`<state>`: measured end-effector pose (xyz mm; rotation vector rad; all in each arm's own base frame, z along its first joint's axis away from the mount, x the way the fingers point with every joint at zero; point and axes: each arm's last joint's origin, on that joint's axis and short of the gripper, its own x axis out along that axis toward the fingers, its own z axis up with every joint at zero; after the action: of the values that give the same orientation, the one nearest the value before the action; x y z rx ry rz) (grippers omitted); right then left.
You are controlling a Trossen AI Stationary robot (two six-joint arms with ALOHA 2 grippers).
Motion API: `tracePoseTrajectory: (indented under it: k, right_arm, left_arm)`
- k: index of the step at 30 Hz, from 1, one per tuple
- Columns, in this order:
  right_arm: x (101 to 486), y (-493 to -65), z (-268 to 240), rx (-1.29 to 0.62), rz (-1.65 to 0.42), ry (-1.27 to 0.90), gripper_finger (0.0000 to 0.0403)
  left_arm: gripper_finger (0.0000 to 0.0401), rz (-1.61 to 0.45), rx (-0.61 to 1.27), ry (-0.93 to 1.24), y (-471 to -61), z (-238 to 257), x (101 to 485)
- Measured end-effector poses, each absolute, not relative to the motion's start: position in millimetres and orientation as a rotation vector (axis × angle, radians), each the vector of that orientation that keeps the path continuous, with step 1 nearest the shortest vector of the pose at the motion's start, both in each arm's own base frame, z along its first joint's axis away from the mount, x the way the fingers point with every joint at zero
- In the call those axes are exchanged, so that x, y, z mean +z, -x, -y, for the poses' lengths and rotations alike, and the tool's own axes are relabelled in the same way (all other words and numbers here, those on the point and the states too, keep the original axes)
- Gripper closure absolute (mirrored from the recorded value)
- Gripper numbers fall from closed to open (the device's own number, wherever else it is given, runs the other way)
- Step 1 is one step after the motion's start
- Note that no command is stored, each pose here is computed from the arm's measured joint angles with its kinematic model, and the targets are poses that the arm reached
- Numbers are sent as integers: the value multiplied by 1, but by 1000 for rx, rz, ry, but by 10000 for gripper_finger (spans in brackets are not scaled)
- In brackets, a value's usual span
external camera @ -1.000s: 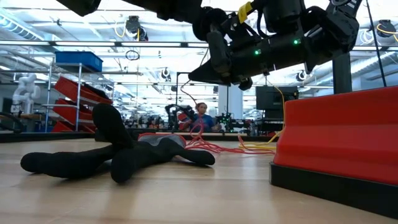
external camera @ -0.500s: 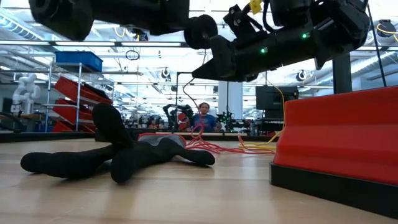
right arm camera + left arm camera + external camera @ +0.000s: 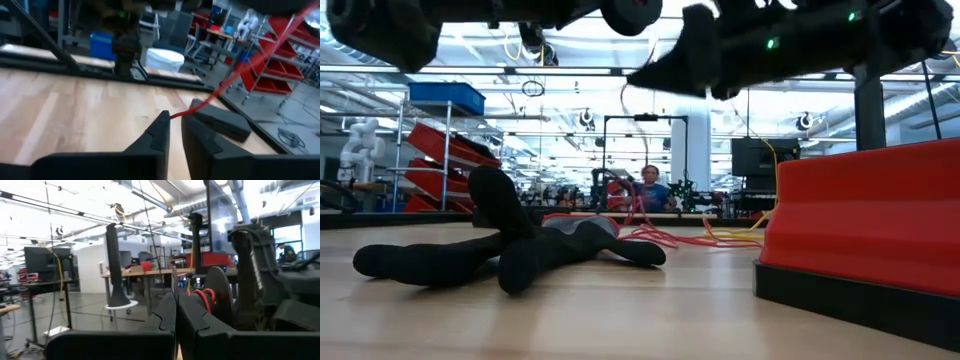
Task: Coil cords
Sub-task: Coil the red wire onto the black spool
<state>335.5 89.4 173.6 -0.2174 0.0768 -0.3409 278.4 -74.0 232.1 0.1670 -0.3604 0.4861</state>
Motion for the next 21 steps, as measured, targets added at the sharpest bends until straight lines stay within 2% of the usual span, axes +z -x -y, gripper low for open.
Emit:
tracePoseTrajectory:
  k: [6,10,14,21]
  right_arm:
    - [190,-328,-101,-356,-17,185,317]
    - [197,-324,-107,-345,0,175,311]
    - [199,-322,-109,-336,9,155,327]
    - [192,-323,-102,-400,-41,86,397]
  left_arm:
    - [401,377,448,-153,-274,84,235]
    - [401,378,436,-150,-273,87,235]
    - [401,384,420,-146,-273,87,235]
    - [401,423,359,-97,-276,84,237]
